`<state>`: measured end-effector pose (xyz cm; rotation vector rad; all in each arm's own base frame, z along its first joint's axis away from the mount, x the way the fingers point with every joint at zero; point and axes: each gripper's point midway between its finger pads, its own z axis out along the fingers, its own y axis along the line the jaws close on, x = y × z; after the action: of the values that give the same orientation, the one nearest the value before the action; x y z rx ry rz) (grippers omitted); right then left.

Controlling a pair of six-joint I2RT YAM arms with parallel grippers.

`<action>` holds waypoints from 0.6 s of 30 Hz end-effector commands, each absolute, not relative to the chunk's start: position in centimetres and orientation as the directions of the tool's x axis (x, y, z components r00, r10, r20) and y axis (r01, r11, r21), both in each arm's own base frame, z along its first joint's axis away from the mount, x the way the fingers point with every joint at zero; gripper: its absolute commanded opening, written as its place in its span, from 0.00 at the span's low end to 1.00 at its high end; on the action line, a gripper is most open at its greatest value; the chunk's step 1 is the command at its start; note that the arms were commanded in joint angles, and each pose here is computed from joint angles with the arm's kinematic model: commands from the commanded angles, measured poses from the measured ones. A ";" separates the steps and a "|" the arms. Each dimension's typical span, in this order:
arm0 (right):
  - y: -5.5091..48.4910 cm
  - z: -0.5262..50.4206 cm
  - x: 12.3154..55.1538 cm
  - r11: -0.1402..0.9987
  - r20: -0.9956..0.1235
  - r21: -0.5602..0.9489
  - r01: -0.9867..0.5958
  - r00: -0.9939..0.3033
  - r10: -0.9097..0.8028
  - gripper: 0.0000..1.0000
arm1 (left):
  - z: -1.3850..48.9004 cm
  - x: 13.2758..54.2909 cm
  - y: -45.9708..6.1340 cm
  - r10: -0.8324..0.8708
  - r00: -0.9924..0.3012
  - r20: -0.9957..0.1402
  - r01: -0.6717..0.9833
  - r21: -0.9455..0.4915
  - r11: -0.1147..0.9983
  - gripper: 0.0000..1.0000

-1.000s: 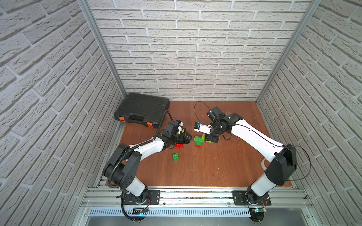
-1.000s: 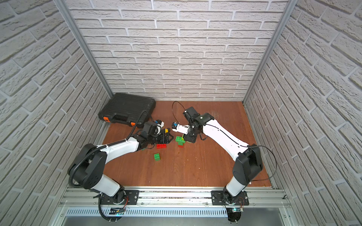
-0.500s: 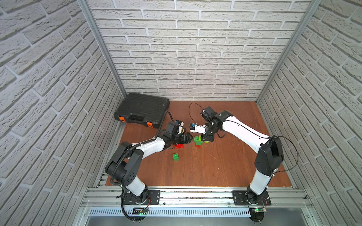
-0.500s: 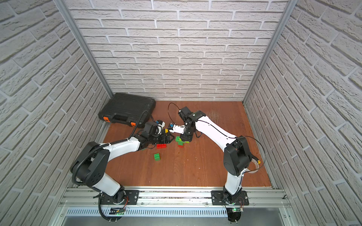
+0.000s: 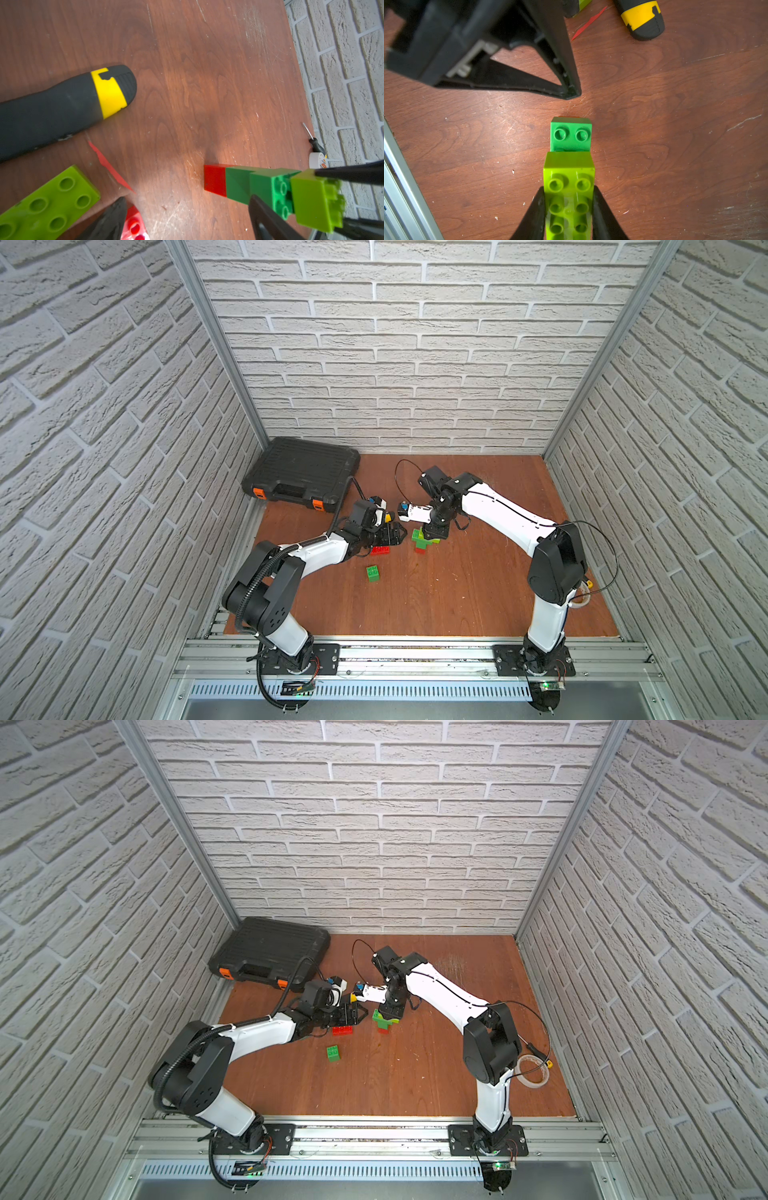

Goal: Assemble a spoon with lego
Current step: Assemble the lego brick with the lego brick.

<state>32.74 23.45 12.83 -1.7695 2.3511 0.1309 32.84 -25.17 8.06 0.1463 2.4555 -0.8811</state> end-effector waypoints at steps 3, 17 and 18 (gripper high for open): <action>23.6 12.5 32.6 0.259 -0.182 -0.044 -0.965 -0.247 -0.952 0.18 | 8.8 32.8 -24.4 -0.094 -0.844 -0.528 0.273 -0.574 0.772 0.91; 23.1 10.5 31.8 0.271 -0.094 -0.008 -0.963 -0.269 -0.959 0.18 | 8.7 31.8 -22.4 -0.102 -0.841 -0.531 0.253 -0.554 0.793 0.91; 23.1 10.4 31.8 0.269 -0.084 -0.010 -0.963 -0.267 -0.960 0.18 | 8.7 31.7 -22.1 -0.103 -0.842 -0.529 0.250 -0.552 0.795 0.91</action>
<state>32.99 23.64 12.41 -1.7922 2.3654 0.0813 31.98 -22.90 8.44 0.1013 2.4428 -0.8649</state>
